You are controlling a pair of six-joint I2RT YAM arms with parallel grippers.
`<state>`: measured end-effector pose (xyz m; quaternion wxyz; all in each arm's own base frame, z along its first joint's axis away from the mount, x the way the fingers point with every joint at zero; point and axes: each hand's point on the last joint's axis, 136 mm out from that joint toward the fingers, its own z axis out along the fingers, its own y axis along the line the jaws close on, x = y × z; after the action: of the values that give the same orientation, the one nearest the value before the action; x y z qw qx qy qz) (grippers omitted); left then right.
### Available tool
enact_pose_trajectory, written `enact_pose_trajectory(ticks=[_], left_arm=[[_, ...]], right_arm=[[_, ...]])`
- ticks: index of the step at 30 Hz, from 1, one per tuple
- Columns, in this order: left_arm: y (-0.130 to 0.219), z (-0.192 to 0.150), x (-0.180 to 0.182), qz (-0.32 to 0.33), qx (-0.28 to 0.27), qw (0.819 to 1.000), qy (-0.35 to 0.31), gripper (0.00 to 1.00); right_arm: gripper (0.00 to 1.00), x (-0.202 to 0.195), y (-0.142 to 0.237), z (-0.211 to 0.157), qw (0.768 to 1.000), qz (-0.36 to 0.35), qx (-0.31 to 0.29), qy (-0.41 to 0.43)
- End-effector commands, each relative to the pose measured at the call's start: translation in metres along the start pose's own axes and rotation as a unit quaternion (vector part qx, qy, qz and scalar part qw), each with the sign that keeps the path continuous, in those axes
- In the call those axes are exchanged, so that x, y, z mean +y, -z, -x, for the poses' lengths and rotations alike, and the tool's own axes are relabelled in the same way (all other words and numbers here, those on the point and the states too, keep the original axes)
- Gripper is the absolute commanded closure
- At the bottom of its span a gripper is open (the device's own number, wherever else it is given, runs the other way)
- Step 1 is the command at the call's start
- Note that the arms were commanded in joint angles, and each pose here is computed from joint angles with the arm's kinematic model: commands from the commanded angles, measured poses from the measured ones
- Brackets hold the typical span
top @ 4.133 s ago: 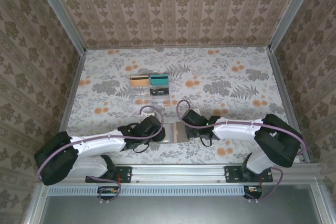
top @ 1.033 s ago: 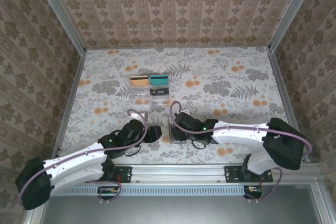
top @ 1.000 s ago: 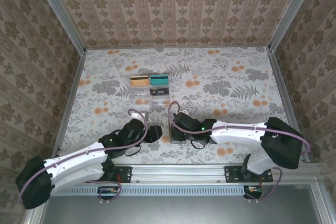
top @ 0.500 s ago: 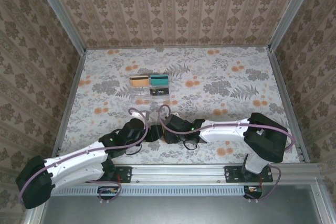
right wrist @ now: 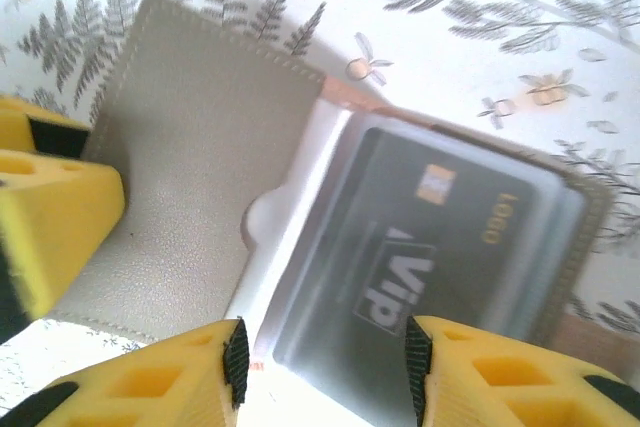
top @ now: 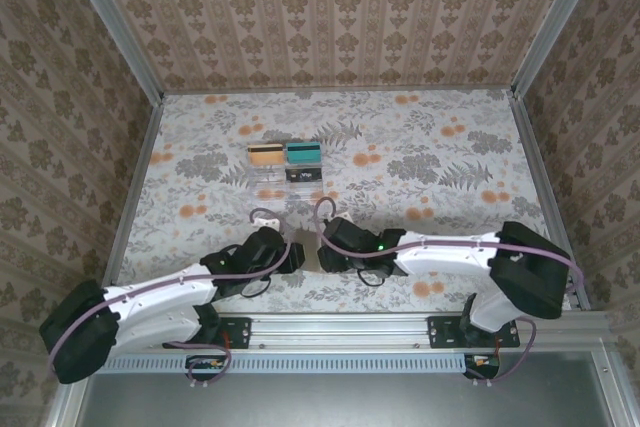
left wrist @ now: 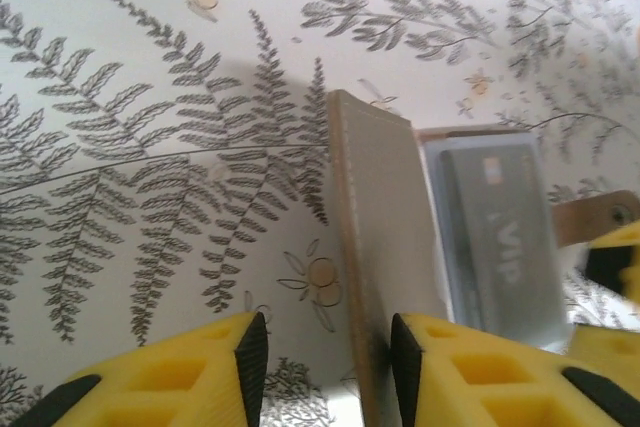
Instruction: Take the credit cards out of the card holder
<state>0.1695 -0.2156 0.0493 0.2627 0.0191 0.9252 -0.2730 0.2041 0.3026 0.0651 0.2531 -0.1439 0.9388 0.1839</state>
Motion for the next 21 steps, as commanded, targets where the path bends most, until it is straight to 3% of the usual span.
enact_pose_trajectory(ticks=[1, 6, 12, 21], left_arm=[[-0.003, -0.004, 0.014, 0.025, 0.001, 1.0, 0.008, 0.69], [-0.005, -0.005, 0.014, 0.026, 0.004, 1.0, 0.009, 0.88], [-0.009, -0.009, 0.013, 0.027, 0.01, 1.0, 0.011, 0.94], [-0.017, -0.013, 0.008, 0.025, 0.018, 0.999, 0.007, 0.96]], right_arm=[[0.51, -0.023, 0.004, -0.004, 0.999, -0.014, -0.005, -0.038], [0.51, -0.034, -0.006, -0.015, 0.997, 0.001, 0.009, -0.071], [0.52, -0.035, -0.019, -0.021, 0.994, 0.028, 0.026, -0.101], [0.56, -0.001, -0.006, -0.005, 0.987, 0.121, 0.008, -0.103]])
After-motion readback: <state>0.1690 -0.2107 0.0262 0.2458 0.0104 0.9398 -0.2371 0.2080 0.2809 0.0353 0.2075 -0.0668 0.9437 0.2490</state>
